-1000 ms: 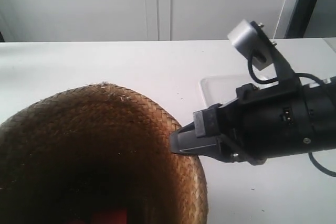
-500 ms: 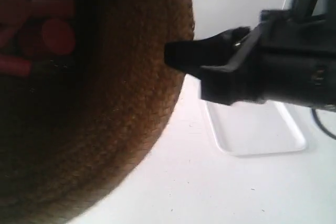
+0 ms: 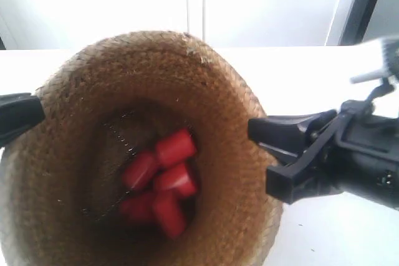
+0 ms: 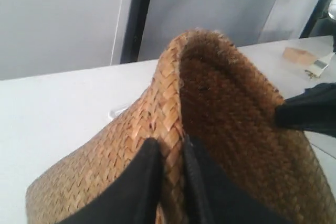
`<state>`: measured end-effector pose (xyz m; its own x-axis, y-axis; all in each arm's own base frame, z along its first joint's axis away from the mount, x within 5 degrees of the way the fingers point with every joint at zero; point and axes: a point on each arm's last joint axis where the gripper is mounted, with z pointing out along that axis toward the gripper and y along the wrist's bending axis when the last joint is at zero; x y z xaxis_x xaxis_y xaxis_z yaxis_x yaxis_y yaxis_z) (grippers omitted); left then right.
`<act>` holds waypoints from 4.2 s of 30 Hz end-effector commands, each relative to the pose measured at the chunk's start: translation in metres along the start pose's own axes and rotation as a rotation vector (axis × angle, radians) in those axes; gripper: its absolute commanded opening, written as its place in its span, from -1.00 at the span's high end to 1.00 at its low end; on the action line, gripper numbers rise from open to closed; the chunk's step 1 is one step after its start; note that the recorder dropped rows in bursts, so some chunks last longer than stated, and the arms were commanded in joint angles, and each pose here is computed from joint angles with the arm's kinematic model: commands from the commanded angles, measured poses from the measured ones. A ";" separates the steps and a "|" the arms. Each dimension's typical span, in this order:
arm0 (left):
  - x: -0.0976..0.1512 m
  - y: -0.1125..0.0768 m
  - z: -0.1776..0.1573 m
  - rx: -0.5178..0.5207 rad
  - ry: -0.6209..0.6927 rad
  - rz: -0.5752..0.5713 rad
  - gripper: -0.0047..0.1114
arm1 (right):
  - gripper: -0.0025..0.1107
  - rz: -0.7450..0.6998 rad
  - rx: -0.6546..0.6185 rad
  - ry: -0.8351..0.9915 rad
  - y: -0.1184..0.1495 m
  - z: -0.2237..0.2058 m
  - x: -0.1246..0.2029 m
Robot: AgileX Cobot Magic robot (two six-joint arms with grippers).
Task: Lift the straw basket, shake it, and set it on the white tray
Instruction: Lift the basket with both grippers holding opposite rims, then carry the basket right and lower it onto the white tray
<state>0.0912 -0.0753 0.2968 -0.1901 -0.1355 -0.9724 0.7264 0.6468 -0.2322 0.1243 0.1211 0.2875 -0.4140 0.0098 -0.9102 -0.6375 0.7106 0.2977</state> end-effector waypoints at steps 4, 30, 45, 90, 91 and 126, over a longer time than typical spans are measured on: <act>-0.017 -0.013 -0.002 0.076 0.024 -0.013 0.92 | 0.96 -0.048 -0.062 -0.118 0.012 -0.029 -0.018; -0.082 -0.048 -0.017 0.190 0.035 0.099 0.92 | 0.96 -0.094 -0.176 -0.284 0.043 -0.075 -0.088; -0.065 -0.042 -0.014 0.194 0.080 0.088 0.92 | 0.96 -0.083 -0.093 -0.157 0.033 -0.066 -0.072; -0.085 -0.023 0.013 0.155 0.050 -0.099 0.92 | 0.96 -0.057 0.111 -0.249 0.027 -0.089 -0.114; -0.094 -0.022 0.018 0.166 0.048 -0.096 0.92 | 0.96 -0.076 0.161 -0.251 0.025 -0.091 -0.120; -0.088 0.047 0.268 0.095 0.530 -0.049 0.92 | 0.96 0.081 1.160 0.228 -0.180 -0.012 -0.146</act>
<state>0.3102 -0.2349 0.3643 -0.5294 0.2054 -0.8232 0.7455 0.5758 -0.3357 0.2862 0.0198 0.3740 -0.5724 0.0682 -0.8171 0.2172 0.9735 -0.0709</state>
